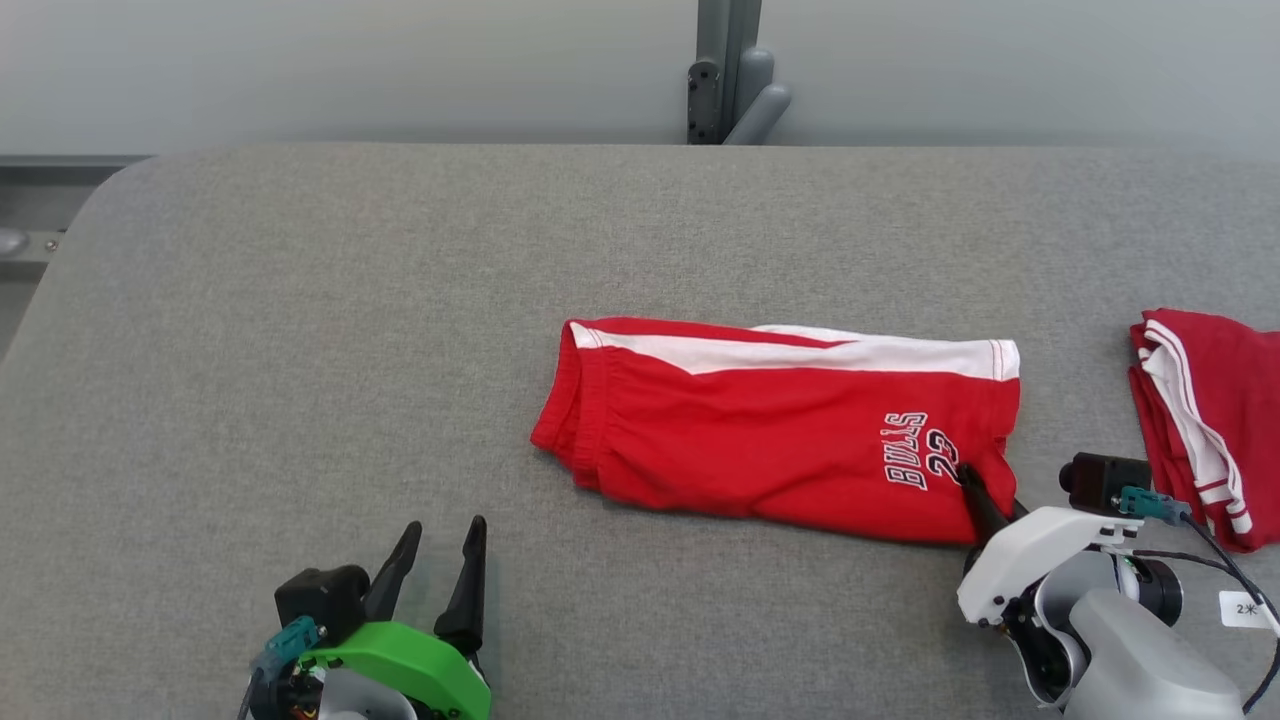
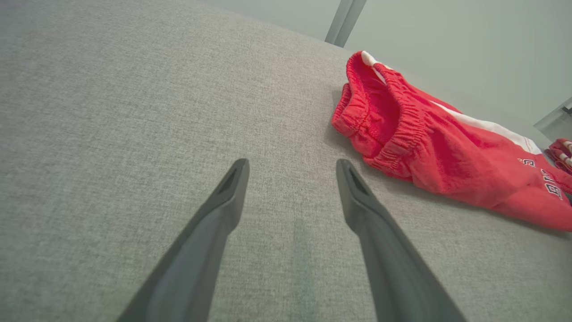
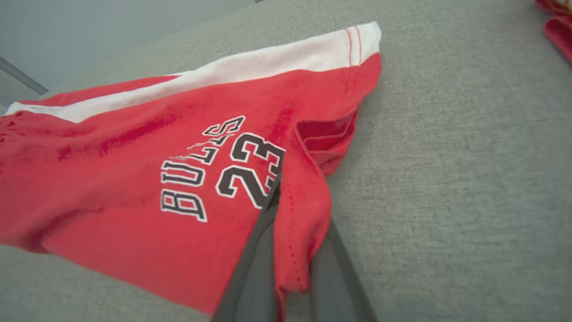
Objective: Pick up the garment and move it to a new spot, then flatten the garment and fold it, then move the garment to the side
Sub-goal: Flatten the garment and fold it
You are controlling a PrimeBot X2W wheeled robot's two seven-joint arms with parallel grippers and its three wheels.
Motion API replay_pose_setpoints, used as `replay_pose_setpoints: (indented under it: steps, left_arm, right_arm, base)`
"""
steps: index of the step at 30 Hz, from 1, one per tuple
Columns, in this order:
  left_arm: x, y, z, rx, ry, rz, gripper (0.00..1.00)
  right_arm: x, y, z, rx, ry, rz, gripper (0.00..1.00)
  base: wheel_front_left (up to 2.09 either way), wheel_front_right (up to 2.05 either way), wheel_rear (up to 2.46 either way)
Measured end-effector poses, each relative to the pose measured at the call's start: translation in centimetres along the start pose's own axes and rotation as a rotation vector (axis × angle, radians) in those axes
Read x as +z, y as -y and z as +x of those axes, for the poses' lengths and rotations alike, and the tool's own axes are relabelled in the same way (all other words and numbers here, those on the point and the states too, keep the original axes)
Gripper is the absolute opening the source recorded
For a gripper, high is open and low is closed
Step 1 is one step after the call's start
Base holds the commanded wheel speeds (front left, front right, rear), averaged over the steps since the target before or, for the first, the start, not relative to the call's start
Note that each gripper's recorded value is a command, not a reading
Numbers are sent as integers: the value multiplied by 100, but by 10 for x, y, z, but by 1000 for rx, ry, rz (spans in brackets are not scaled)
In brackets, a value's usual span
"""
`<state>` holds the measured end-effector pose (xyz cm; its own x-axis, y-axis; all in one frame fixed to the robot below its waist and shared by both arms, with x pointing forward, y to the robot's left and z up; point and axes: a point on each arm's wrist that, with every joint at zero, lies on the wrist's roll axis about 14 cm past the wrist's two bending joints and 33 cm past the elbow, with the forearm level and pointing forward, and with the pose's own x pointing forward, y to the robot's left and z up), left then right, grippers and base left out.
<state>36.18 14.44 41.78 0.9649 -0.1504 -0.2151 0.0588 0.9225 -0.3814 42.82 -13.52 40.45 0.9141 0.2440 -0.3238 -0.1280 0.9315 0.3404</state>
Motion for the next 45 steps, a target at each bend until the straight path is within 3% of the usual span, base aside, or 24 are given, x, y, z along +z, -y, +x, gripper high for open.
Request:
replay_pose_setpoints:
  steps: [7, 12, 16, 21, 26, 31, 32, 33, 34, 35, 41, 45]
  left_arm:
    - [1, 17, -5, -51, 10, 5, 100]
    - [2, 14, -6, -44, 10, 8, 100]
    - [1, 9, -7, -32, 7, 7, 100]
    - [-3, 10, -9, -28, -1, 0, 100]
    - [-3, 9, -11, -18, 5, -10, 100]
    - [-4, 3, -16, 5, 6, -21, 100]
    - [-4, 2, -17, 12, 7, -29, 100]
    - [-4, -1, -19, 20, 9, -33, 100]
    - [-4, -3, -20, 27, 10, -34, 100]
    - [-3, -5, -21, 33, 10, -34, 100]
    - [-1, -14, -22, 60, 17, -38, 100]
    - [4, -15, -19, 57, 30, -26, 100]
  right_arm:
    - [23, 20, -18, -52, 71, -21, 0]
    - [40, 10, -13, -17, 120, -65, 0]
    - [55, -22, -4, 78, 159, -143, 0]
    - [67, -88, 8, 250, 203, -222, 0]
    - [46, -161, 9, 434, 151, -250, 0]
    - [12, -201, 7, 540, 50, -281, 0]
    - [4, -205, 7, 552, 26, -288, 12]
    - [-2, -209, 6, 563, 11, -295, 42]
    - [-6, -213, 6, 574, 5, -293, 93]
    - [-9, -218, 5, 590, -2, -293, 100]
    - [-13, -256, -12, 713, 5, -226, 100]
    - [-7, -254, -16, 708, 30, -196, 100]
  base:
    - [0, 0, 0]
    - [0, 0, 0]
    - [0, 0, 0]
    - [0, 0, 0]
    - [0, 0, 0]
    - [0, 0, 0]
    - [0, 0, 0]
    - [0, 0, 0]
    - [0, 0, 0]
    - [0, 0, 0]
    - [0, 0, 0]
    - [0, 0, 0]
